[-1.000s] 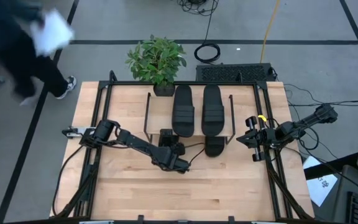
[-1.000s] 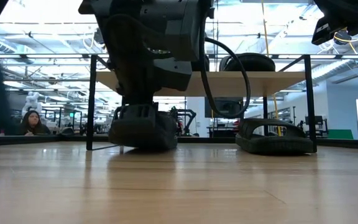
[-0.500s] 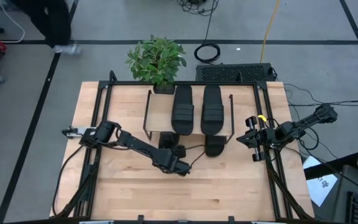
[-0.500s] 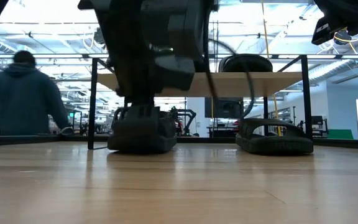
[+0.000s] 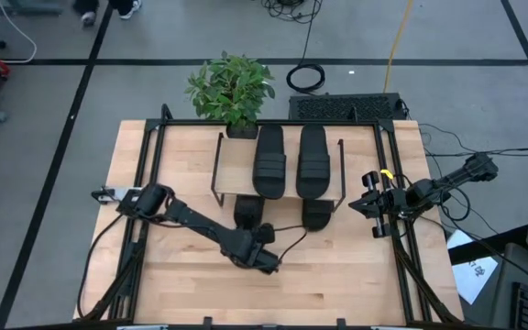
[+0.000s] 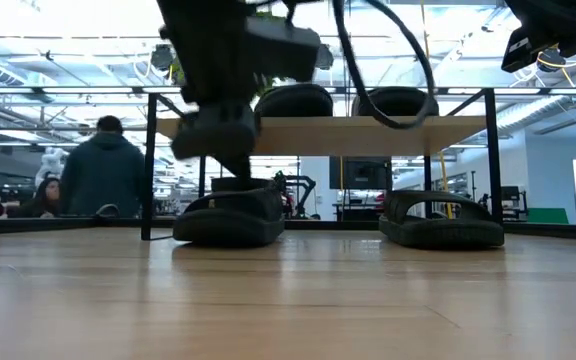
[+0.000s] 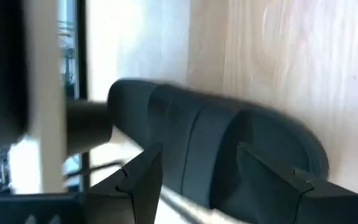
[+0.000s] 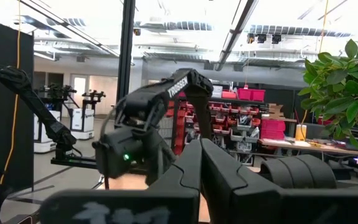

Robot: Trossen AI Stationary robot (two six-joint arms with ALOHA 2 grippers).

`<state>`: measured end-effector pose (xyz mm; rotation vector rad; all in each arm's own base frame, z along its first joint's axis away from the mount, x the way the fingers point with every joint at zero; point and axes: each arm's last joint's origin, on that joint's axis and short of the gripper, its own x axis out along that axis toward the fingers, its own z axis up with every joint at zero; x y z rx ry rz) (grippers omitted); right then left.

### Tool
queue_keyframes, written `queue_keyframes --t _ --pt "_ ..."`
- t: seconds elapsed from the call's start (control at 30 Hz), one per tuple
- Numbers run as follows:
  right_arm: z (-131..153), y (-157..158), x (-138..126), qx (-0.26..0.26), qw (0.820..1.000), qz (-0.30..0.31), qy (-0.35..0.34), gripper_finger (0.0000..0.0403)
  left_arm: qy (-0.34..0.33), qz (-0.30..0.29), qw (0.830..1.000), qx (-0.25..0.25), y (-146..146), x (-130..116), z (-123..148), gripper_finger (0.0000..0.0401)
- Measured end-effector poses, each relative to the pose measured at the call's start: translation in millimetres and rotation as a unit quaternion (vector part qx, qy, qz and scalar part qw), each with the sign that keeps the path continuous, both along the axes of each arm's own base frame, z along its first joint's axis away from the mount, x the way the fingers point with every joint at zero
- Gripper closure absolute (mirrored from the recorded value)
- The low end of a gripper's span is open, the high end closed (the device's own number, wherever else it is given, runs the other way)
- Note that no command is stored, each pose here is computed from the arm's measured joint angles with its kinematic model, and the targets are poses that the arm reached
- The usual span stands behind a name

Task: Pick and place slides into the shelf
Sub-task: Adjust the shelf

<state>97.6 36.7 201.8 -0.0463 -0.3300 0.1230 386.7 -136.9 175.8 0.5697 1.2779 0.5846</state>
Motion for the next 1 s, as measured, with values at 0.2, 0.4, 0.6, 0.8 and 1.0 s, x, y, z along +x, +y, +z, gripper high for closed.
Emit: queue_keyframes --t 0.2,0.4,0.6,0.8,1.0 --pt "0 0 0 0.0 1.0 0.0 0.0 0.0403 0.014 0.008 0.999 0.044 -27 -26 15 0.0203" --pt "0 0 0 0.001 1.0 0.001 0.0 0.0403 0.021 0.025 0.998 0.045 -48 -47 17 0.0254" --pt "0 0 0 0.021 1.0 0.007 0.003 0.0403 0.008 0.019 0.999 0.05 -56 -52 16 0.0309" --pt "0 0 0 0.025 1.0 0.009 0.001 0.0403 0.002 0.039 0.998 0.058 -48 -53 10 0.0393" --pt "0 0 0 0.02 1.0 0.007 0.0 0.0403 -0.026 0.046 0.994 0.091 -55 -71 -7 0.0399"
